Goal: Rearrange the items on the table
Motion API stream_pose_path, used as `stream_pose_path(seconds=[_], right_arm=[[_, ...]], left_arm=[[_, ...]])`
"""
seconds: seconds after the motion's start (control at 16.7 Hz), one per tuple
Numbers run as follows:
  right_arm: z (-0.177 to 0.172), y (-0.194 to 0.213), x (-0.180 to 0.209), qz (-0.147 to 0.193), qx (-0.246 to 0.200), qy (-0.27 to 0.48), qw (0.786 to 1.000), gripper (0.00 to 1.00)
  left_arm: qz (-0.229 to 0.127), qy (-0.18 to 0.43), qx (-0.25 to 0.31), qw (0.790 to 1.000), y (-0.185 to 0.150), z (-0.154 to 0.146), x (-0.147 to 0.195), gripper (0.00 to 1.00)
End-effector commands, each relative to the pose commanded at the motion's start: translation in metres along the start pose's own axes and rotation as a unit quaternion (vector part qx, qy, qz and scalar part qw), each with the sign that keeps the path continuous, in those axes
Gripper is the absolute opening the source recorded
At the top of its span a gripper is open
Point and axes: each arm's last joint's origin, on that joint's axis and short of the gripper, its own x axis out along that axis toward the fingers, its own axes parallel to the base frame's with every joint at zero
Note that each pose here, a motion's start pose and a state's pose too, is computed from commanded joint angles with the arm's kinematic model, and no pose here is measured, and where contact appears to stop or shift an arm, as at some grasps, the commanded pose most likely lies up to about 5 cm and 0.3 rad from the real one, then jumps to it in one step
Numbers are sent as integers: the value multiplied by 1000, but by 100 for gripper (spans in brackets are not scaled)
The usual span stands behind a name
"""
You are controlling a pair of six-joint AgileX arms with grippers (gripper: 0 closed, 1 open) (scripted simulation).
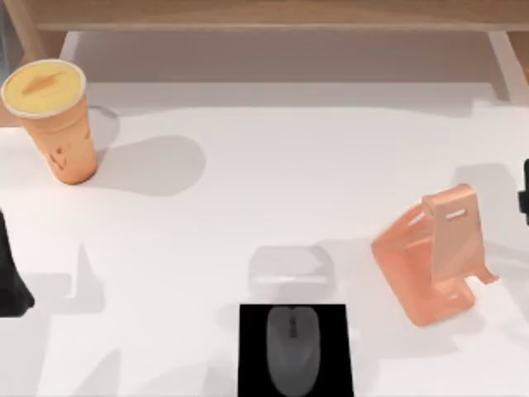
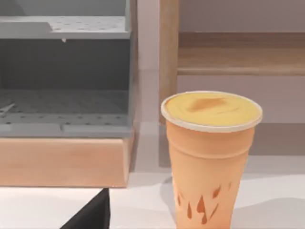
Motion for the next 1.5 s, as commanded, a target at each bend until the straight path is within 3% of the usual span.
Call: stream_pose_path(seconds=[0.24, 0.42, 0.84, 1.26, 1.5], right_arm=[[-38, 37, -42, 90, -37, -129, 987, 0], [-62, 47, -51, 135, -45, -170, 975, 0], [-66, 48, -52, 145, -47, -178, 972, 0], [-36, 57, -73, 201, -78, -279, 936, 0], [-35, 63, -44, 183, -79, -251, 947, 0]], left_arm=[[0, 0, 0, 1000, 0, 0, 0, 100], [0, 0, 0, 1000, 0, 0, 0, 100], [0, 0, 0, 1000, 0, 0, 0, 100], [0, 0, 0, 1000, 0, 0, 0, 100], [0, 0, 0, 1000, 0, 0, 0, 100]])
